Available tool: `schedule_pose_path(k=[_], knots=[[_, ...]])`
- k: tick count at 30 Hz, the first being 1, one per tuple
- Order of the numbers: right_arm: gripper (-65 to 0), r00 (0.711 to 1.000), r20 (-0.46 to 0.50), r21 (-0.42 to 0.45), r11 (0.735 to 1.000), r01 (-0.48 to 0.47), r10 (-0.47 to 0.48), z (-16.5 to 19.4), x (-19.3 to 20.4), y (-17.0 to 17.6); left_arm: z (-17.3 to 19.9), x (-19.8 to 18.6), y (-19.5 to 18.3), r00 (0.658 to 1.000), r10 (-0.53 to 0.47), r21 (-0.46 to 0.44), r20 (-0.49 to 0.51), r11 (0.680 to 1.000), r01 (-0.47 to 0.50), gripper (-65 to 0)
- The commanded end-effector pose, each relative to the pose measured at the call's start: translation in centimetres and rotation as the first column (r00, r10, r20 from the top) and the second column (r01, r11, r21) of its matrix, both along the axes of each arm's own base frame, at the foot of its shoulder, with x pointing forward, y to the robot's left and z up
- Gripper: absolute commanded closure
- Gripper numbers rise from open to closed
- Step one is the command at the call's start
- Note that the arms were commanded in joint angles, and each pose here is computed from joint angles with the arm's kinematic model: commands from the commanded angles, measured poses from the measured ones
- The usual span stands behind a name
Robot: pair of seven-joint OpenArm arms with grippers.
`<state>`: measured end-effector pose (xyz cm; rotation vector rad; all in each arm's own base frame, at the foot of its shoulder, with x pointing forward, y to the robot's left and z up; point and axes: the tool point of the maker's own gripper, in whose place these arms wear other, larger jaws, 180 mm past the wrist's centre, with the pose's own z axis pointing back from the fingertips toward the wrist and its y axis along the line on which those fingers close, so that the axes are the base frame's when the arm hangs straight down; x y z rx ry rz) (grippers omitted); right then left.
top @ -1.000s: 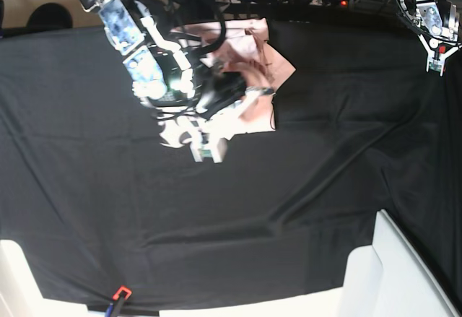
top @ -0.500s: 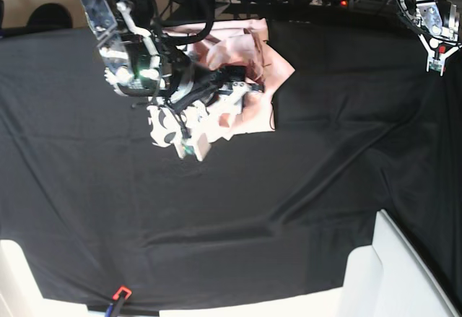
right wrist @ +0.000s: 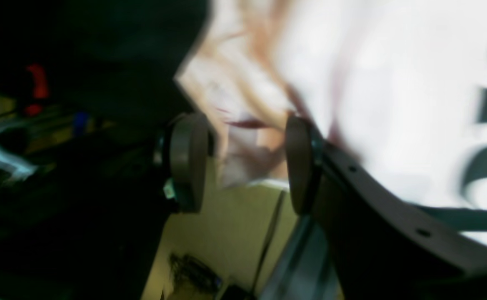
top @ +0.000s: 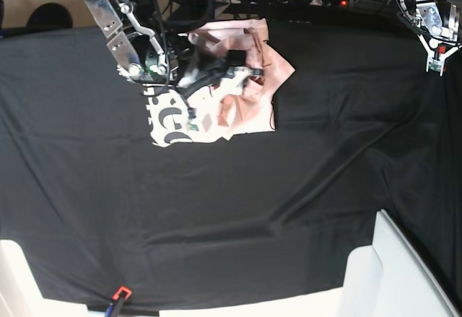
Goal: Fold the T-shirt properly
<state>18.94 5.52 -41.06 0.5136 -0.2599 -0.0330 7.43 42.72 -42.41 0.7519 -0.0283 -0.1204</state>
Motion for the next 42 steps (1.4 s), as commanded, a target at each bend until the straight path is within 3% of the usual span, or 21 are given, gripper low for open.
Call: schedule_pose_path(k=[1, 14, 20, 22, 25, 26, 28, 42], knots=[[-28.4, 0.999, 0.036, 0.021, 1.000, 0.005, -0.005, 0.8, 0.9, 0.5, 1.1, 0.3, 0.9, 1.000, -0.007, 0.040, 0.007, 0.999, 0.007, 0.0], [-28.6, 1.000, 0.023, -0.059, 0.998, 0.018, -0.017, -1.7, 2.0, -1.5, 1.1, 0.3, 0.9, 1.000, -0.007, 0.040, 0.007, 0.999, 0.007, 0.0], [-27.7, 0.999, 0.033, -0.048, 0.999, 0.018, -0.016, -1.4, 2.4, -1.1, 1.1, 0.3, 1.0, 1.000, -0.006, 0.040, 0.006, 0.999, 0.005, 0.0], [-23.8, 0.999, 0.034, -0.045, 0.999, 0.001, 0.001, -1.3, 2.2, -0.6, 1.1, 0.3, 1.0, 1.000, -0.006, 0.040, 0.006, 0.999, 0.005, 0.0], [-2.3, 0.999, 0.041, -0.029, 0.999, -0.022, 0.023, -0.8, 2.4, 0.5, 1.1, 0.3, 1.0, 1.000, -0.006, 0.040, 0.006, 0.999, 0.005, 0.0], [0.0, 0.999, 0.041, -0.022, 0.999, -0.024, 0.025, -0.6, 2.4, 0.9, 1.1, 0.3, 1.0, 1.000, -0.006, 0.040, 0.006, 0.999, 0.005, 0.0], [-2.0, 0.998, 0.046, -0.015, 0.999, -0.035, 0.036, -0.4, 2.4, 1.4, 1.1, 0.3, 1.0, 1.000, -0.006, 0.040, 0.006, 0.999, 0.005, 0.0], [0.0, 0.993, 0.083, 0.031, 0.996, -0.085, 0.082, 2.2, 4.6, 4.5, 1.1, 0.3, 1.0, 1.000, -0.006, 0.040, 0.006, 0.999, 0.005, 0.0]])
